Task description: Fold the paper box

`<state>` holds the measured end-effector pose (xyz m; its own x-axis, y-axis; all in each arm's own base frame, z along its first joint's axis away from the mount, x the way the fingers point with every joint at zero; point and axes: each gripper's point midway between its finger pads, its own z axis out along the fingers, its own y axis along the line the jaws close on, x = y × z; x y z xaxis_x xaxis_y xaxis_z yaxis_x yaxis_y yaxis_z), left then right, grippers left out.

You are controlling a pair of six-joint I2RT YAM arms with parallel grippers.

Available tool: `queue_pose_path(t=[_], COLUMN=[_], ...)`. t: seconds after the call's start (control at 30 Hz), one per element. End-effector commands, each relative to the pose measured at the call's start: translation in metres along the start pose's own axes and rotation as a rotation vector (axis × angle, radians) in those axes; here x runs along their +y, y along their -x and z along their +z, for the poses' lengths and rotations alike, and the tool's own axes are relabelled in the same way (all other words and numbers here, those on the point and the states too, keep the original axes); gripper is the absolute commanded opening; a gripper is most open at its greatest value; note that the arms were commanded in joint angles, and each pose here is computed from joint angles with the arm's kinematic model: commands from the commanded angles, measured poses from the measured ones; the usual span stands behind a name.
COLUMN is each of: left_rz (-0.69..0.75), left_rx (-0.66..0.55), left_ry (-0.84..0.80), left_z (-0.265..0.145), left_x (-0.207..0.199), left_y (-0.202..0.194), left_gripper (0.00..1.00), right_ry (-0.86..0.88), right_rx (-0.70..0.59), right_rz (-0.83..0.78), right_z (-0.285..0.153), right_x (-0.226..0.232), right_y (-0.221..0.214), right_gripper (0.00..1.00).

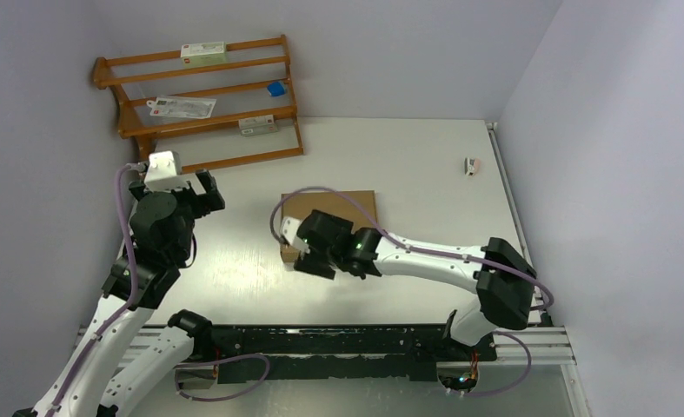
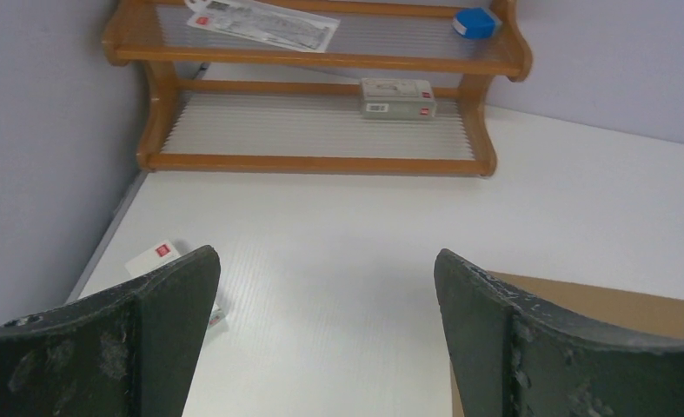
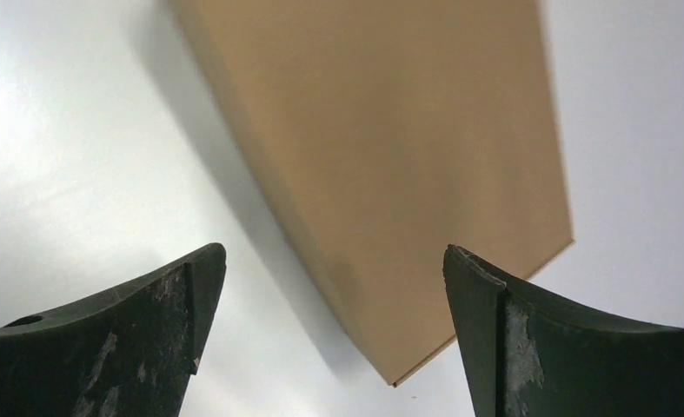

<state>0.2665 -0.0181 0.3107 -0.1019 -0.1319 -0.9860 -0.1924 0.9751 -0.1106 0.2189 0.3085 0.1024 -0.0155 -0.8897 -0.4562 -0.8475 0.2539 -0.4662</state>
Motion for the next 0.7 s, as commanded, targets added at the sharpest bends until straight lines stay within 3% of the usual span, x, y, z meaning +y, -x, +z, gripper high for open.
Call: queue_pose_path(t=[0.0,0.13,0.33,0.57,0.67], left_rz=[-0.011,-0.012,-0.017,-0.045,-0.072], left_rx=[-0.031,-0.018,0.032,0.049,0.033], left_ry=[-0.140,-0.201,-0.282,-0.259,-0.236], left_z=[-0.002,-0.003,-0.006,-0.018,-0.027], left_x=[-0.025,-0.036,-0.050,-0.038,-0.027], left_y=[0.005,0.000,-0.015,-0.019,-0.020], left_gripper=[0.98,0.98,0.98,0.98,0.98], right_ry=[-0.155,-0.215,-0.494,-0.933,-0.964], right_rx=[-0.089,-0.090,-0.160,-0.168,-0.213], right_rz=[0.349,0.694,1.072,1.306,1.276], right_z=[-0.011,-0.008,-0.044,-0.122,-0.151], right_x=[-0.058,-0.115,-0.178,-0.197,-0.189], right_y=[0.026,0.005,-0.059,-0.143,-0.156], right_gripper=[1.00,1.00,1.00,1.00,1.00])
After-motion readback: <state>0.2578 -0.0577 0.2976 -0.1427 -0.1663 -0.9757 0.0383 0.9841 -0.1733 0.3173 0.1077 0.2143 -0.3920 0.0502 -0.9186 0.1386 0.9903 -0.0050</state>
